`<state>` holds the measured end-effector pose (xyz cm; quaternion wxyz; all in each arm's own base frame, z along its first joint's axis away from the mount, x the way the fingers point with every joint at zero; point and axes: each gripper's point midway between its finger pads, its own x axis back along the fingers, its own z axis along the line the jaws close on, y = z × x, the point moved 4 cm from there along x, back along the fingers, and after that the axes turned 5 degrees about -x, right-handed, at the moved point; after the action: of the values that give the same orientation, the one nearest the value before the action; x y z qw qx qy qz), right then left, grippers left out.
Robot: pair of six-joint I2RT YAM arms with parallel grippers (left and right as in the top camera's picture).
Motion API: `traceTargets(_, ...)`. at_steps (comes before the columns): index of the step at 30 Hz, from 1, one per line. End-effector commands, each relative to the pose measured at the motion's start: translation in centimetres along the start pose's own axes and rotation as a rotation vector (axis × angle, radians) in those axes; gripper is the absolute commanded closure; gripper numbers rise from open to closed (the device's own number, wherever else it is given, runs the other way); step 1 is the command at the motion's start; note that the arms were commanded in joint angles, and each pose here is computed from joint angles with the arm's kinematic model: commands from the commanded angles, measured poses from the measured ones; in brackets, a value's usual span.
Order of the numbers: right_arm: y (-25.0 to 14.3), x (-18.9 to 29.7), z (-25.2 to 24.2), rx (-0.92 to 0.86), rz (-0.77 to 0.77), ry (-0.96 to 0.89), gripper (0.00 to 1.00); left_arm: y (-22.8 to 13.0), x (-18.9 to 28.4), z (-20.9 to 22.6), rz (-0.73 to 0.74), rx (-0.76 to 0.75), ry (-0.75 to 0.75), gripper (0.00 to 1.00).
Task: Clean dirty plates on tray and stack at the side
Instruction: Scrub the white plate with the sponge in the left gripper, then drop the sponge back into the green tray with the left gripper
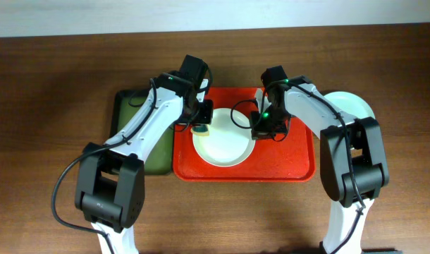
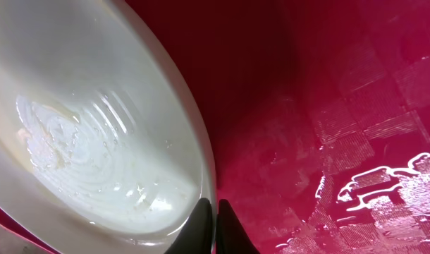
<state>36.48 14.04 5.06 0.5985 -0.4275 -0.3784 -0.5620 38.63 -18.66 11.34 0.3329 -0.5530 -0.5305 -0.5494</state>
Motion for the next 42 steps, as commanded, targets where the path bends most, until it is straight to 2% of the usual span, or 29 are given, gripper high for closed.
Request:
traceTargets(1, -0.3, 0.0, 0.4, -0.011, -0.002, -0.012, 0.96, 0.4, 0.3, -0.2, -0.019, -0.001, 0.007, 1.00)
traceTargets(8, 0.0, -0.2, 0.8, -0.038, -0.019, -0.006, 0.96, -1.1, -4.8, -1.1, 0.093, -0.030, 0.021, 1.00)
traceTargets(9, 0.0, -0.2, 0.8, -0.038, -0.019, -0.006, 0.96, -1.2, -5.7, -1.0, 0.103, -0.033, 0.047, 1.00)
traceTargets(11, 0.0, -0.2, 0.8, -0.038, -0.019, -0.007, 0.96, -1.4, -7.3, 1.2, 0.093, 0.076, 0.223, 1.00)
traceTargets(12, 0.0, -0.2, 0.8, -0.038, -0.019, -0.007, 0.96, -1.5, -7.7, 1.1, 0.099, 0.096, 0.218, 1.00)
traceTargets(13, 0.0, -0.2, 0.8, -0.038, -0.019, -0.007, 0.96, -1.8, -8.0, 0.2, 0.122, 0.091, 0.154, 1.00)
traceTargets(15, 0.0, -0.2, 0.8, -0.038, -0.019, -0.007, 0.96, -2.8, -7.7, -4.7, 0.201, -0.045, -0.215, 1.00)
traceTargets(16, 0.0, -0.2, 0.8, -0.038, -0.019, -0.007, 0.96, -2.9, -7.5, -5.5, 0.210, -0.062, -0.281, 1.00)
traceTargets(19, 0.0, -0.2, 0.8, -0.038, -0.018, -0.007, 0.96, -0.4, -5.3, -4.6, 0.134, -0.040, -0.294, 1.00)
traceTargets(21, 0.0, -0.2, 0.8, -0.038, -0.019, -0.007, 0.96, 1.6, -2.6, -2.6, 0.037, -0.034, -0.190, 1.00)
traceTargets(22, 0.0, -0.2, 0.8, -0.038, -0.019, -0.007, 0.96, 1.4, -2.4, -1.3, 0.036, -0.033, -0.087, 1.00)
traceTargets(25, 0.0, -0.2, 0.8, -0.038, -0.019, -0.007, 0.96, 0.3, -3.2, 1.0, 0.065, 0.015, 0.069, 1.00)
traceTargets(29, 0.0, -0.2, 0.8, -0.038, -0.019, -0.007, 0.96, -2.7, -5.9, 0.8, 0.132, 0.024, 0.062, 1.00)
traceTargets(30, 0.0, -0.2, 0.8, -0.038, -0.019, -0.007, 0.96, -4.1, -6.6, 0.0, 0.172, 0.012, 0.037, 1.00)
traceTargets(32, 0.0, -0.2, 0.8, -0.038, -0.019, -0.007, 0.96, -5.4, -6.9, -2.6, 0.228, 0.005, -0.117, 1.00)
traceTargets(33, 0.0, -0.2, 0.8, -0.038, -0.019, -0.007, 0.96, -5.3, -6.3, -5.3, 0.240, 0.008, -0.323, 1.00)
traceTargets(34, 0.0, -0.2, 0.8, -0.038, -0.019, -0.007, 0.96, -5.0, -5.9, -6.3, 0.233, 0.004, -0.409, 1.00)
traceTargets(36, 0.0, -0.2, 0.8, -0.039, -0.018, -0.007, 0.96, -2.2, -3.4, -5.6, 0.168, -0.011, -0.449, 1.00)
traceTargets(37, 0.0, -0.2, 0.8, -0.038, -0.018, -0.007, 0.96, -1.2, -2.3, -4.8, 0.143, -0.007, -0.433, 1.00)
traceTargets(39, 0.0, -0.2, 0.8, -0.039, -0.018, -0.007, 0.96, 1.5, 2.5, -0.4, 0.045, 0.034, -0.210, 1.00)
traceTargets(40, 0.0, -0.2, 0.8, -0.038, -0.019, -0.007, 0.96, 2.3, 5.6, 2.1, -0.012, 0.048, -0.045, 1.00)
traceTargets(42, 0.0, -0.2, 0.8, -0.038, -0.019, -0.007, 0.96, 2.4, 8.5, 6.0, -0.065, 0.082, 0.175, 1.00)
